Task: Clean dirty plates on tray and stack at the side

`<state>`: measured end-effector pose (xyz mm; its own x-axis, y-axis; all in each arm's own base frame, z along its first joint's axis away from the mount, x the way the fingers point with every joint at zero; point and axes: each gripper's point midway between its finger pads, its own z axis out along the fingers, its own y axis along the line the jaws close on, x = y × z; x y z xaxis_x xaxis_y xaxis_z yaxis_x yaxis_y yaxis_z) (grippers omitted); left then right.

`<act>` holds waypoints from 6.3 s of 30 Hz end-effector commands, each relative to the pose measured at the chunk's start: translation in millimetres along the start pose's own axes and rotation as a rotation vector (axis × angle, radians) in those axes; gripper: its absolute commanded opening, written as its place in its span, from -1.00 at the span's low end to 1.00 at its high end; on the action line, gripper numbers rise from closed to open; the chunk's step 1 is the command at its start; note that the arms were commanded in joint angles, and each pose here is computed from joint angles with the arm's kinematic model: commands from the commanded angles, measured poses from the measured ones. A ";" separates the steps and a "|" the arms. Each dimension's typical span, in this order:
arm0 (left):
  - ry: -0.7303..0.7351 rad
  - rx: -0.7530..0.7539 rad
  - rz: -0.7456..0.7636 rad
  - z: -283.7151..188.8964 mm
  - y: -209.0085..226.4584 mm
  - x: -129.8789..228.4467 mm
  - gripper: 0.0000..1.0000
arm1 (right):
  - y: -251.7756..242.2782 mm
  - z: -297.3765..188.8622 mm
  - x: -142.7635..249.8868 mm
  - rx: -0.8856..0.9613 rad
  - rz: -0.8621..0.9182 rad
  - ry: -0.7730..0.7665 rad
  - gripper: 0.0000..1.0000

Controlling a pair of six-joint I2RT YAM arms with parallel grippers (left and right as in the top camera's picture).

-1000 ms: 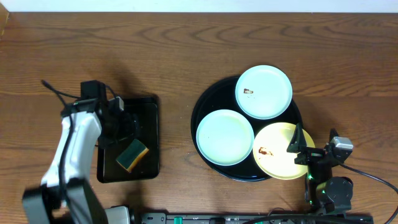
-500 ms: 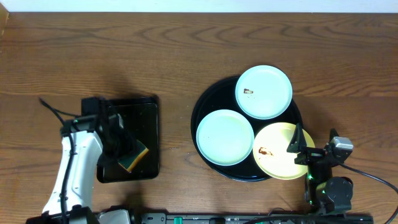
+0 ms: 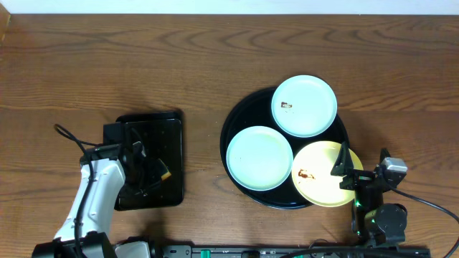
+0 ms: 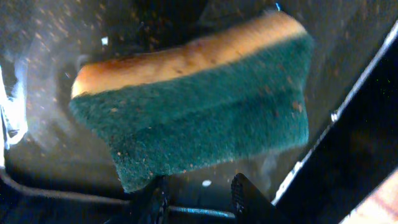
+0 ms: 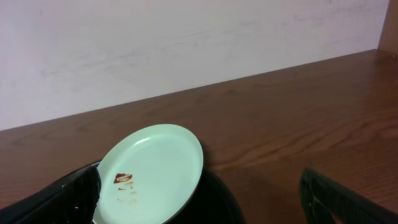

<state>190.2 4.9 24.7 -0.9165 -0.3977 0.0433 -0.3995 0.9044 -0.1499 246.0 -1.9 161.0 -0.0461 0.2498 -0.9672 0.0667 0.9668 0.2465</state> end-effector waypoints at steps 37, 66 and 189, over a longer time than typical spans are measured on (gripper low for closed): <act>-0.194 0.075 -0.223 12.7 -12.4 -90.6 0.36 | -1.9 0.1 0.7 0.007 -0.008 -0.001 0.98; -0.158 0.100 -0.360 12.1 -31.7 -82.3 -0.39 | -1.9 0.1 0.8 0.006 -0.008 -0.001 0.99; 0.064 -0.048 0.170 -11.7 -37.7 -25.1 0.29 | -1.9 0.1 0.8 0.006 -0.008 -0.001 0.98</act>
<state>233.7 -12.4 48.8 -0.9649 -0.2585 0.0462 -0.2617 0.9611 -0.0879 246.0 -2.0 161.1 -0.0457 0.2499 -0.9672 0.0670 0.9668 0.2466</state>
